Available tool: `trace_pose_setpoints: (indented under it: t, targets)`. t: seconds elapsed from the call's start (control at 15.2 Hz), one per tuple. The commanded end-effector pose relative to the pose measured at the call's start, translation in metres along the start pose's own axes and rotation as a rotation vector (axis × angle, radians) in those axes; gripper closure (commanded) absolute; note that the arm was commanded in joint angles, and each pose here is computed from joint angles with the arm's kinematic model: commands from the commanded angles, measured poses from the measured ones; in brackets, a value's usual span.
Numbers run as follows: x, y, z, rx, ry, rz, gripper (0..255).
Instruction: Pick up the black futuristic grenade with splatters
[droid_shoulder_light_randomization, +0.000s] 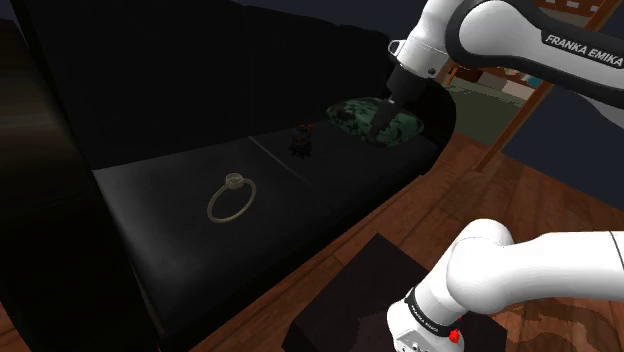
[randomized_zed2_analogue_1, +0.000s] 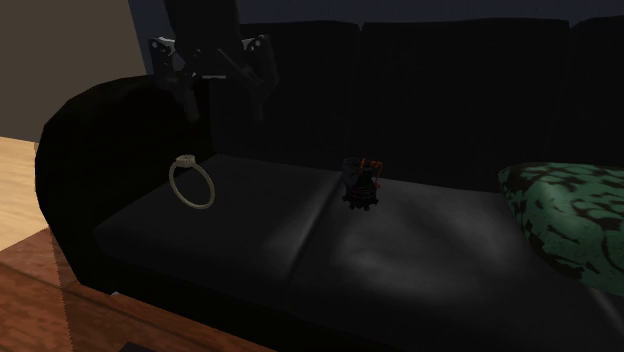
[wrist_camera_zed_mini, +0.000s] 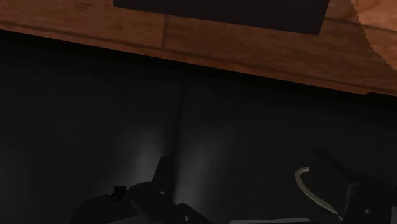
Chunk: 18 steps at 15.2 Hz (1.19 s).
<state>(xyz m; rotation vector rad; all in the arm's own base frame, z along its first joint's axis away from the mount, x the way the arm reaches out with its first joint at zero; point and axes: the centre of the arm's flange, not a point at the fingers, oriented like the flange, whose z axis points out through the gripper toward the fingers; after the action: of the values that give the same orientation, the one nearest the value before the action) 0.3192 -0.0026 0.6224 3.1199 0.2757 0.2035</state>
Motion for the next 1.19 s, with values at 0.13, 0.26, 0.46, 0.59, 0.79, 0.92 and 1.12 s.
trace_pose_setpoints:
  t: [0.13, 0.26, 0.46, 0.59, 0.79, 0.92, 1.12]
  targets:
    - [0.022, 0.011, 0.012, 0.001, -0.009, 0.013, 0]
    - [0.045, 0.022, 0.024, 0.001, -0.018, 0.027, 0]
    - [0.078, 0.039, 0.042, 0.002, -0.031, 0.047, 0]
    - [0.099, 0.051, 0.054, 0.003, -0.04, 0.06, 0]
    - [0.131, 0.069, 0.073, 0.004, -0.053, 0.08, 0]
    - [0.152, 0.081, 0.086, 0.004, -0.062, 0.093, 0]
    - [0.183, 0.1, 0.106, 0.005, -0.075, 0.113, 0]
